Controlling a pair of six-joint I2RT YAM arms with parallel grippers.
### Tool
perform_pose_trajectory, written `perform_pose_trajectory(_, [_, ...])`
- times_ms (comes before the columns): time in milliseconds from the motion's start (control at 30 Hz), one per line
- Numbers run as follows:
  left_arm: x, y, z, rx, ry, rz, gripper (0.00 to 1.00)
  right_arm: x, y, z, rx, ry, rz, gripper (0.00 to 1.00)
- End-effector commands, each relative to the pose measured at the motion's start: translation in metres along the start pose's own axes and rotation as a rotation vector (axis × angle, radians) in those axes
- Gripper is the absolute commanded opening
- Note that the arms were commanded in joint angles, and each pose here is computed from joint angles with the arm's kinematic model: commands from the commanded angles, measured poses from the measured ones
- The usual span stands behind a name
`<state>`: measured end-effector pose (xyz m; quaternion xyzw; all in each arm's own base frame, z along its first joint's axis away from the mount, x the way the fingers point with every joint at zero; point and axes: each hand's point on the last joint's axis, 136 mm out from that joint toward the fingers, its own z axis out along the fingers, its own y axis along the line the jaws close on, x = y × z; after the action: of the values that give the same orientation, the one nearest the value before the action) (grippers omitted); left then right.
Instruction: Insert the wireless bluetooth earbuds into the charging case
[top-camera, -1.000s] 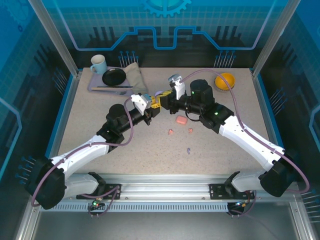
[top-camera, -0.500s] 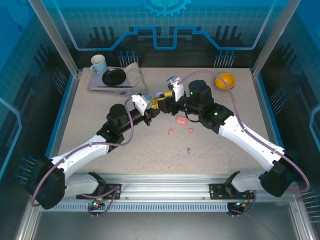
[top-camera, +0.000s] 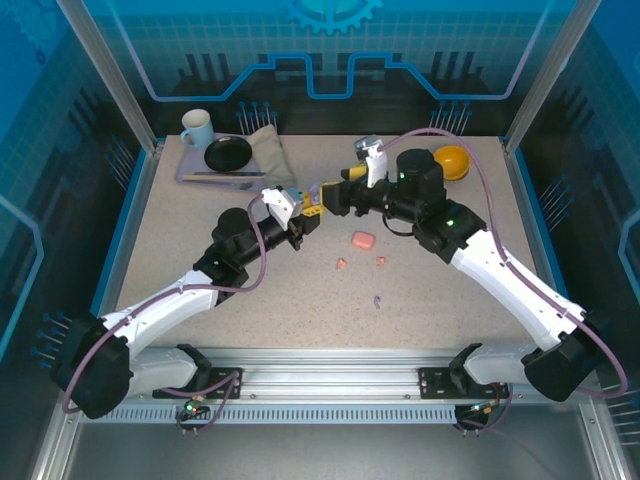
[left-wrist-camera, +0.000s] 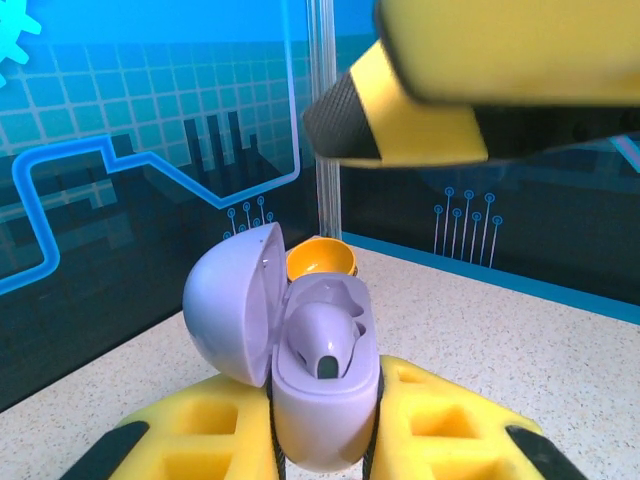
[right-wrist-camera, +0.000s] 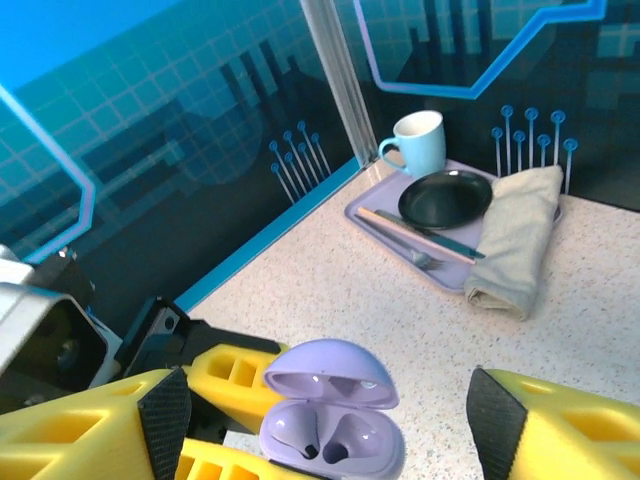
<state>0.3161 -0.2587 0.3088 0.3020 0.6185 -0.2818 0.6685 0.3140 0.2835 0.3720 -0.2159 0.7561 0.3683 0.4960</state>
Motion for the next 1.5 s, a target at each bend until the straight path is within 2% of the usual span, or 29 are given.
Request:
perform_pose_trajectory(0, [-0.025, -0.003, -0.003, 0.008, -0.074, 0.016, 0.0, -0.02, -0.006, -0.015, 0.041, -0.044, 0.061, 0.77])
perform_pose_trajectory(67, [-0.025, -0.003, -0.003, 0.005, -0.072, 0.018, 0.0, -0.015, -0.021, -0.018, 0.098, -0.026, 0.11, 0.77])
perform_pose_trajectory(200, [-0.022, -0.002, -0.005, -0.005, -0.066, 0.024, 0.0, 0.014, -0.067, -0.037, 0.313, 0.048, 0.262, 0.78])
perform_pose_trajectory(333, [-0.023, 0.0, -0.007, -0.014, -0.073, 0.027, 0.0, 0.077, -0.106, -0.062, 0.518, 0.2, 0.404, 0.77])
perform_pose_trajectory(600, [-0.03, -0.003, -0.012, -0.008, -0.081, 0.032, 0.0, 0.227, -0.127, -0.089, 0.676, 0.543, 0.528, 0.75])
perform_pose_trajectory(733, [-0.032, -0.004, -0.016, -0.006, -0.083, 0.033, 0.0, 0.285, -0.125, -0.098, 0.737, 0.633, 0.621, 0.71])
perform_pose_trajectory(933, [-0.032, -0.005, -0.017, -0.002, -0.081, 0.026, 0.0, 0.324, -0.119, -0.095, 0.807, 0.698, 0.705, 0.64])
perform_pose_trajectory(1067, [-0.03, -0.005, -0.017, -0.003, -0.083, 0.015, 0.0, 0.336, -0.117, -0.087, 0.828, 0.726, 0.715, 0.56])
perform_pose_trajectory(1267, [-0.029, -0.006, -0.018, -0.001, -0.086, 0.011, 0.0, 0.34, -0.12, -0.072, 0.828, 0.735, 0.696, 0.46])
perform_pose_trajectory(1467, [-0.026, -0.006, -0.019, -0.001, -0.089, 0.007, 0.0, 0.343, -0.123, -0.061, 0.825, 0.757, 0.681, 0.43])
